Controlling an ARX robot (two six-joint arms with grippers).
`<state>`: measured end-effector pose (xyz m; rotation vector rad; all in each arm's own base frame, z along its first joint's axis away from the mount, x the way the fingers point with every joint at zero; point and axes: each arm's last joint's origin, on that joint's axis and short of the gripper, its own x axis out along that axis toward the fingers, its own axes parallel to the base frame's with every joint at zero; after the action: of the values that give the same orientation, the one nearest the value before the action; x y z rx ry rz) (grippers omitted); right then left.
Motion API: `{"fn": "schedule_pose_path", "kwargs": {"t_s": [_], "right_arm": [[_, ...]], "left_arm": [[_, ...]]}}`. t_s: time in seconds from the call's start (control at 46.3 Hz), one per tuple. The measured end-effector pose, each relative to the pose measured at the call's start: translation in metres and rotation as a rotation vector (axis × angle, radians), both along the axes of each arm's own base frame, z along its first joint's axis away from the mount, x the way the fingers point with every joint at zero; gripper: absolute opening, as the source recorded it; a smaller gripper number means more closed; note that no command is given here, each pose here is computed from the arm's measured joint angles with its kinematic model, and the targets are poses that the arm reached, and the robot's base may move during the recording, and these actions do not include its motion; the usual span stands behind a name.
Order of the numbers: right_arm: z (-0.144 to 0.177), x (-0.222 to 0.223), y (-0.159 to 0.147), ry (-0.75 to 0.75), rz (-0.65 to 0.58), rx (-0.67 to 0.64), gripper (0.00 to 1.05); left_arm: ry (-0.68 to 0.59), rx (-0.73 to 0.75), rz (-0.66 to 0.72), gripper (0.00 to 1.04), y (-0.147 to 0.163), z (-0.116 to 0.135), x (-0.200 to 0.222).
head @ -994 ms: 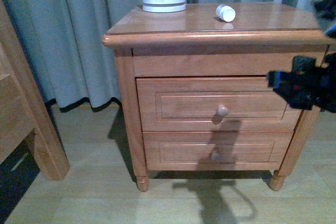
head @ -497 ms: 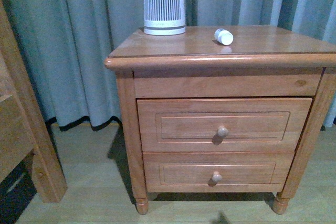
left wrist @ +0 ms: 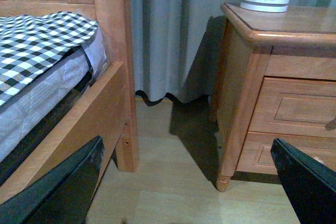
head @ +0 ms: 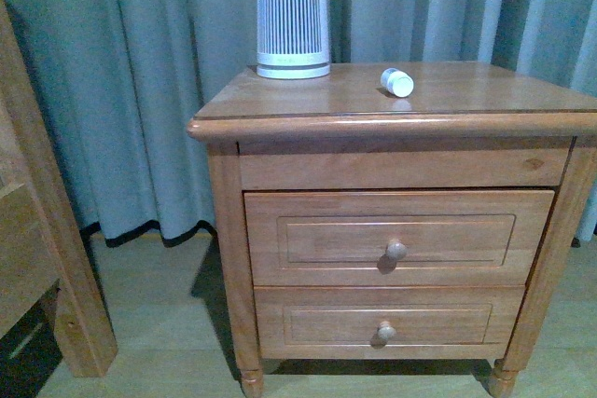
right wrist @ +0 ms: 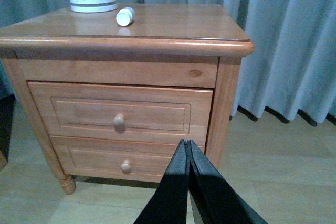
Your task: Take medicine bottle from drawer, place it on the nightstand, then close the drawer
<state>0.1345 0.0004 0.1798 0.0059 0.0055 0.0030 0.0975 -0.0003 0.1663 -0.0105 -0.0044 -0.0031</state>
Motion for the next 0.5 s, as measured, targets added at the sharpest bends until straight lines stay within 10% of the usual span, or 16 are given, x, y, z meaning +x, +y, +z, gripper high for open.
{"fn": "schedule_pose_path", "kwargs": {"t_s": [0.497], "right_arm": [[-0.008,-0.016,0.000,-0.020,0.000,0.000,0.03]], "left_arm": [[0.000,0.000,0.000,0.98,0.000,0.000,0.000]]}}
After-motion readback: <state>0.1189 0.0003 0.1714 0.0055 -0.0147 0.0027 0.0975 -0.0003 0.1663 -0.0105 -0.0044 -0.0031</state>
